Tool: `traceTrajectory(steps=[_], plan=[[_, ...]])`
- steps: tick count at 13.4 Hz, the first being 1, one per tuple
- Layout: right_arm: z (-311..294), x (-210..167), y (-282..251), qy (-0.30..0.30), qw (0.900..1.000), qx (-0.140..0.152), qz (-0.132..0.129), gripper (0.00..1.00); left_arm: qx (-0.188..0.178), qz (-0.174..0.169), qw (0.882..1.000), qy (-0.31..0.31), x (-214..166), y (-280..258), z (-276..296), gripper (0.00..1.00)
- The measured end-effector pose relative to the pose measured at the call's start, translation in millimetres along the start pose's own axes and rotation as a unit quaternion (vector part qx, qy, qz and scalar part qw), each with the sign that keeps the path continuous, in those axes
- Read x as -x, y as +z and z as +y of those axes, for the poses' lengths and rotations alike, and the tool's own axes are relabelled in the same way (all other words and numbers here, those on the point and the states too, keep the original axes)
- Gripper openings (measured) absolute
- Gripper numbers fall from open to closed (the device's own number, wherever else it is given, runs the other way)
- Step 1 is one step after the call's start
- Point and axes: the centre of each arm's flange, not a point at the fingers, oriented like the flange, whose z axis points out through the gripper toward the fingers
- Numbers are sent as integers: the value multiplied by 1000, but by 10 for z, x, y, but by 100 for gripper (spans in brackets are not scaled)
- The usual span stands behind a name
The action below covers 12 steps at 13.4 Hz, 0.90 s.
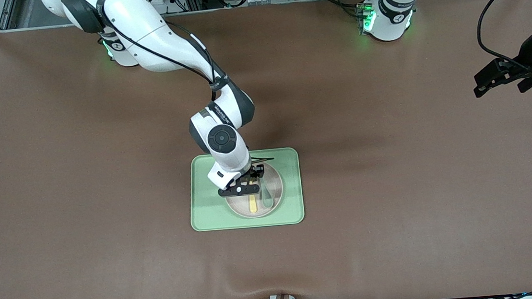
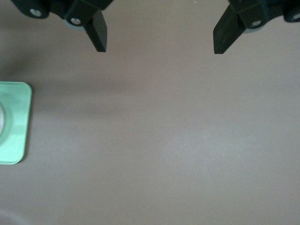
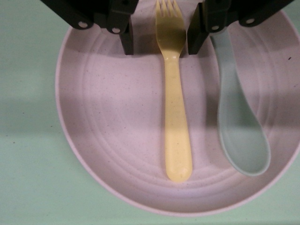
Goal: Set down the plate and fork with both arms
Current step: 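Close the right gripper on the yellow fork's handle, then move the fork with the right gripper beside the plate on the tray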
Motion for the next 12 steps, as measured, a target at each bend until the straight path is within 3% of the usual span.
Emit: traceTrajectory(steps=[2,4,12], plan=[[-8,8,5,-1,1000,0,0,48,-4,0,1000,7,-1,1,-8,100],[-7,8,9,-1,1000,0,0,28,-4,0,1000,8,0,5,-6,100],[-13,-89,-139,2,1000,-5,12,28,-5,-6,1000,0,-3,54,-4,100]])
